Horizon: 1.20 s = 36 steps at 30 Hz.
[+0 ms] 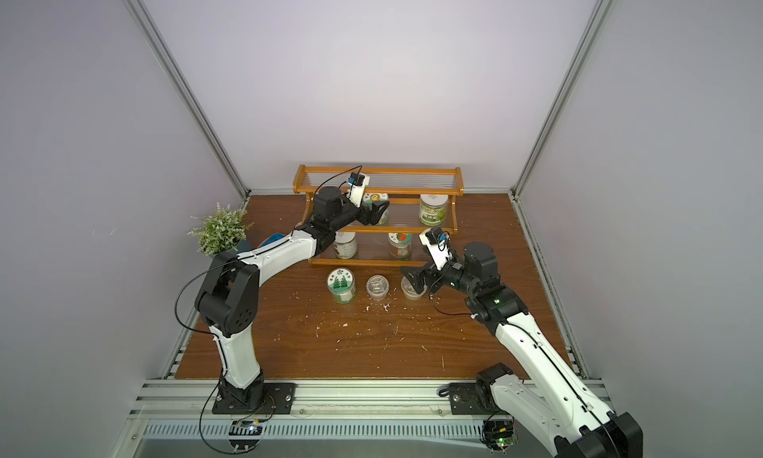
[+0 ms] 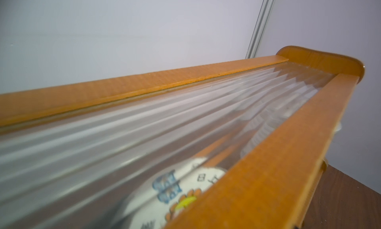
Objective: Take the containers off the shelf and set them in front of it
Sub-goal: 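Pick up a container from the shelf.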
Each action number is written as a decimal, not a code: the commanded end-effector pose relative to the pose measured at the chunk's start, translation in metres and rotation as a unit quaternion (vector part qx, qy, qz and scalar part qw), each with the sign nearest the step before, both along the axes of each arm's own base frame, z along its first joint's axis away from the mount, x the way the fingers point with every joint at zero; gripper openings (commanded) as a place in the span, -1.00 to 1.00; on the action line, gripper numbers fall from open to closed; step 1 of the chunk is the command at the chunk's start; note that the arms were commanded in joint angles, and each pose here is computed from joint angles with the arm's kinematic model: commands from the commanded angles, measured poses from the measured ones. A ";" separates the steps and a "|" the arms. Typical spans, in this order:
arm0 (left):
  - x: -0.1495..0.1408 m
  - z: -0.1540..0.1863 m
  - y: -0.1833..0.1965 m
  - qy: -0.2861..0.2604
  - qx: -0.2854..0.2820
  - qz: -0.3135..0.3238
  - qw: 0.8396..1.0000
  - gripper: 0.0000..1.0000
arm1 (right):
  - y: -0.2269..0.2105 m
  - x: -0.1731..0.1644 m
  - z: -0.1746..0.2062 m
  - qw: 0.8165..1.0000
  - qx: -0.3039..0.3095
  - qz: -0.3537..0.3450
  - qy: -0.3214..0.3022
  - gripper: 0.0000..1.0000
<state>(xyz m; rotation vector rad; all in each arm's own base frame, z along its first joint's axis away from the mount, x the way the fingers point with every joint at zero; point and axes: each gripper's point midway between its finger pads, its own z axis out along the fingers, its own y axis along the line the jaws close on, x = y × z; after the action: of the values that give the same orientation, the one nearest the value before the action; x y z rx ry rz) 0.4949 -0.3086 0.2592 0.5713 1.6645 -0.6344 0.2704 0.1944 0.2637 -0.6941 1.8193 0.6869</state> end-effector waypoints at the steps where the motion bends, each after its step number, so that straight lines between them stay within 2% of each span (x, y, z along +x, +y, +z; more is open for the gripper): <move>1: -0.005 0.009 0.013 0.000 0.002 0.013 1.000 0.75 | 0.001 0.002 0.013 1.000 0.008 0.003 -0.022 0.98; 16: -0.035 0.035 0.024 0.000 -0.010 0.010 1.000 0.75 | 0.002 0.002 0.010 1.000 0.016 0.006 -0.020 0.98; 22: -0.052 0.037 0.024 0.018 0.000 0.005 1.000 0.75 | 0.003 0.003 0.009 1.000 0.016 0.007 -0.021 0.98; 29: -0.082 0.039 0.037 0.041 0.014 0.009 0.999 0.75 | 0.005 0.003 0.006 1.000 0.019 0.013 -0.020 0.98; 36: -0.134 0.049 0.057 0.055 0.021 0.004 0.998 0.75 | 0.006 0.005 0.005 0.999 0.020 0.015 -0.020 0.98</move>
<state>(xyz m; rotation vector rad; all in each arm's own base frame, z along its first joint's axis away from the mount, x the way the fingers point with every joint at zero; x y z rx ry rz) 0.3825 -0.2556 0.2916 0.5604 1.8006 -0.6285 0.2738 0.1983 0.2604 -0.7004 1.8015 0.7058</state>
